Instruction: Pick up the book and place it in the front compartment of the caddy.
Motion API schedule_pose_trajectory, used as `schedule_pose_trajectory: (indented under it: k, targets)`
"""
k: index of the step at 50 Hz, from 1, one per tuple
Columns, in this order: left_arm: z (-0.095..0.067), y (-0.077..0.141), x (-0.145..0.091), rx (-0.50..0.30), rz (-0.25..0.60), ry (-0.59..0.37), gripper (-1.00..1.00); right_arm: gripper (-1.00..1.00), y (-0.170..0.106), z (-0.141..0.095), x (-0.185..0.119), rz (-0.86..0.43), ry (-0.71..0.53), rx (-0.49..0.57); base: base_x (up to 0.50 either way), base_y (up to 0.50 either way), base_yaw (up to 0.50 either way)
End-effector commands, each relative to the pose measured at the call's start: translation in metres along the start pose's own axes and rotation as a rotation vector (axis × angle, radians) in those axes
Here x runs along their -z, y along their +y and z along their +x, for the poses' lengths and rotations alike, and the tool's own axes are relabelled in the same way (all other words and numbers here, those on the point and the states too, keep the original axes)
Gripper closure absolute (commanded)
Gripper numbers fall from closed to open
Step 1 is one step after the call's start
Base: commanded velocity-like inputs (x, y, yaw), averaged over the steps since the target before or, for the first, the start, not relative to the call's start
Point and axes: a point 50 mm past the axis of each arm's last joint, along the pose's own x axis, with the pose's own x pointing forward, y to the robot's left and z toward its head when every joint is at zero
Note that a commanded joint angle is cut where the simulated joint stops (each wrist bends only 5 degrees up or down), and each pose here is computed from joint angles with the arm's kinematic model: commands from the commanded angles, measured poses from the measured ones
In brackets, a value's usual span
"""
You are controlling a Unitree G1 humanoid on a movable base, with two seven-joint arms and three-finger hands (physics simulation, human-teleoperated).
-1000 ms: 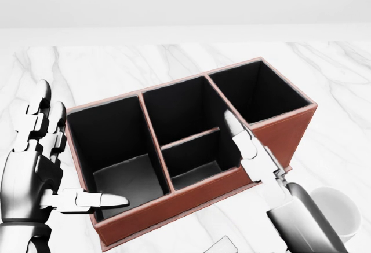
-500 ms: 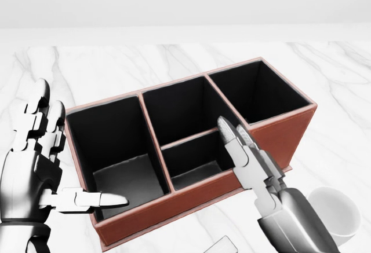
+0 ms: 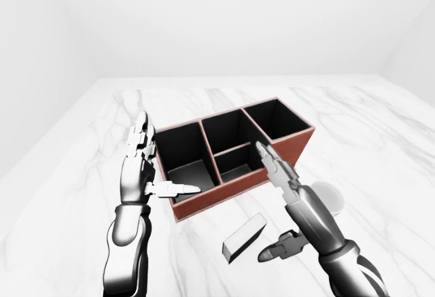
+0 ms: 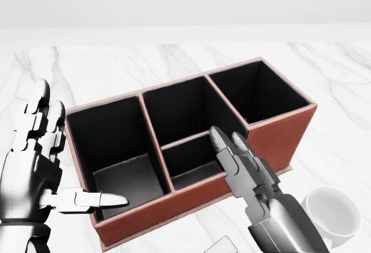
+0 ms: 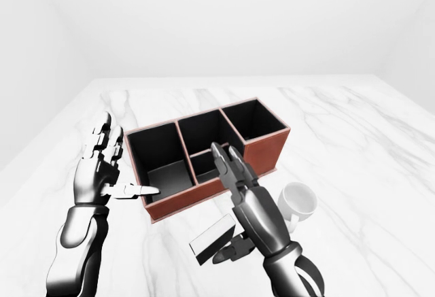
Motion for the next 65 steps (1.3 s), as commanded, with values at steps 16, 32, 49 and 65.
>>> schedule_pose_trajectory:
  k: [16,32,49,65]
  targets:
    - [0.000,0.001,-0.001,-0.002,0.000,-0.004,-1.00,-1.00,0.015,-0.003,0.008,-0.031,0.061,-0.040,0.00,0.00,0.00]
    - [0.000,0.001,-0.001,-0.002,-0.001,-0.006,-1.00,-1.00,0.022,-0.002,0.015,-0.056,0.089,-0.055,0.00,0.00,0.00]
    - [0.001,0.002,0.000,-0.007,0.000,-0.001,-1.00,-1.00,0.023,-0.003,0.013,-0.111,0.093,-0.046,0.00,0.00,0.00]
    - [0.001,0.003,0.002,-0.007,0.002,0.005,-1.00,-1.00,0.025,-0.008,0.010,-0.158,0.103,-0.037,0.00,0.00,0.00]
